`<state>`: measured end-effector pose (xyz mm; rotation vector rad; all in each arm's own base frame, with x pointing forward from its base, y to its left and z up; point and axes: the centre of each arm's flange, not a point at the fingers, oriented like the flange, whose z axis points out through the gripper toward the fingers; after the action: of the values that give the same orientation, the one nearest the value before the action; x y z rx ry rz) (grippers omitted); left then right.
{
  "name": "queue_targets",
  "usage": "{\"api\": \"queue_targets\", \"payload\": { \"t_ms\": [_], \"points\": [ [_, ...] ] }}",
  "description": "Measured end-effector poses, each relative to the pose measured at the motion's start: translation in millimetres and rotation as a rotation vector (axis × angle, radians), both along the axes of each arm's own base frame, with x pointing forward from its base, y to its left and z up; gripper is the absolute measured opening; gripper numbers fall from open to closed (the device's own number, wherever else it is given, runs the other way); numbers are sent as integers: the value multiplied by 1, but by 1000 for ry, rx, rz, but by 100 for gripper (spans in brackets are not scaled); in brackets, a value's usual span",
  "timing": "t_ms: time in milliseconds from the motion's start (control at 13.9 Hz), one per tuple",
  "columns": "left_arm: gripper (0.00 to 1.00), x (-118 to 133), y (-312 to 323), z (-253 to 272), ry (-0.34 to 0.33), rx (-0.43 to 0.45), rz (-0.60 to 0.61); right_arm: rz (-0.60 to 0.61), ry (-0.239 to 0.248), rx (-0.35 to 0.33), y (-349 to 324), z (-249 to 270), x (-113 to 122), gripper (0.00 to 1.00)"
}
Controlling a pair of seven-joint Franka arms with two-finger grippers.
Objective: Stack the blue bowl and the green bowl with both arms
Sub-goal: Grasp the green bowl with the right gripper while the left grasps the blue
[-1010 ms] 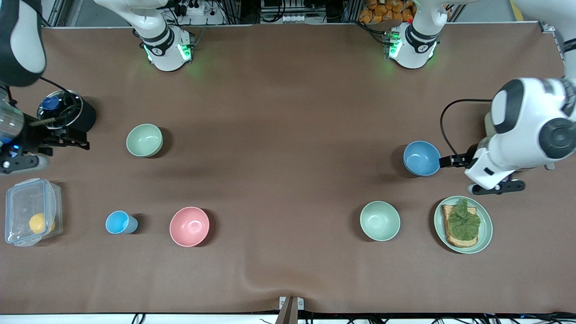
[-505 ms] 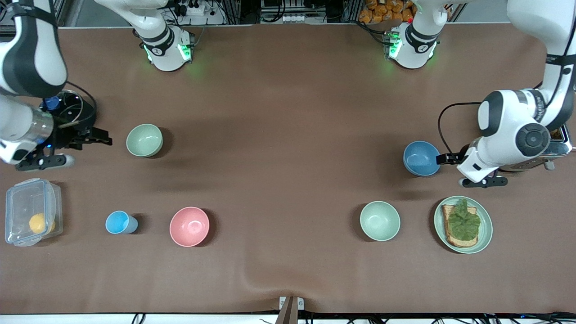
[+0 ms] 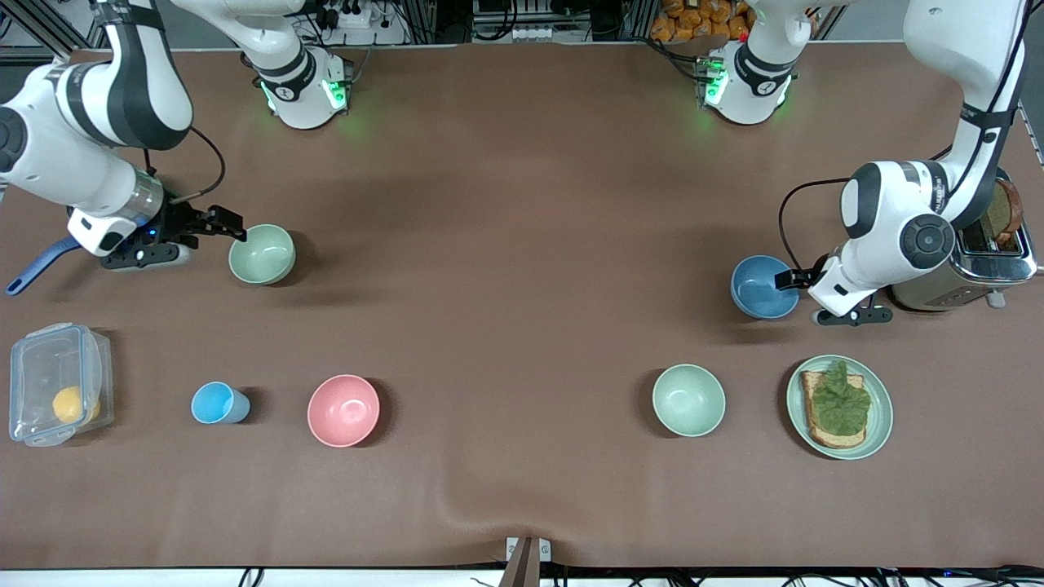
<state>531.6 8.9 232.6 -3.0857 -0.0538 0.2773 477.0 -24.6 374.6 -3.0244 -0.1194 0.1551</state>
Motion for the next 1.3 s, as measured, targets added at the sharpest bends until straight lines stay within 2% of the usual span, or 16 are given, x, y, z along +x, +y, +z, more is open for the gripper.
{"api": "queue_targets", "payload": {
  "t_ms": [216,361,433,505,722,794,866,1010,1299],
  "points": [
    [96,-2,0,-7,4,-1,0,61,-25,1,-8,-25,-12,100],
    [79,-3,0,-12,10,-2,0,117,-37,6,-26,-40,-19,100],
    [79,-3,0,-15,9,-3,0,137,-49,6,-40,-49,-21,100],
    [71,-2,1,-17,8,-4,2,152,-61,4,-57,-62,-25,100],
    [38,-3,6,-24,13,-5,11,146,-75,-8,-108,-116,-42,96],
    [38,-3,6,-25,12,-5,12,135,-69,-10,-118,-132,-48,90],
    [32,-3,6,-25,11,-6,11,124,-60,-9,-122,-146,-51,86],
    [9,-2,4,-24,7,-7,9,103,-52,7,-119,-156,-52,83],
    [6,1,0,-18,3,-9,3,85,-46,26,-112,-157,-51,80]
  ]
}}
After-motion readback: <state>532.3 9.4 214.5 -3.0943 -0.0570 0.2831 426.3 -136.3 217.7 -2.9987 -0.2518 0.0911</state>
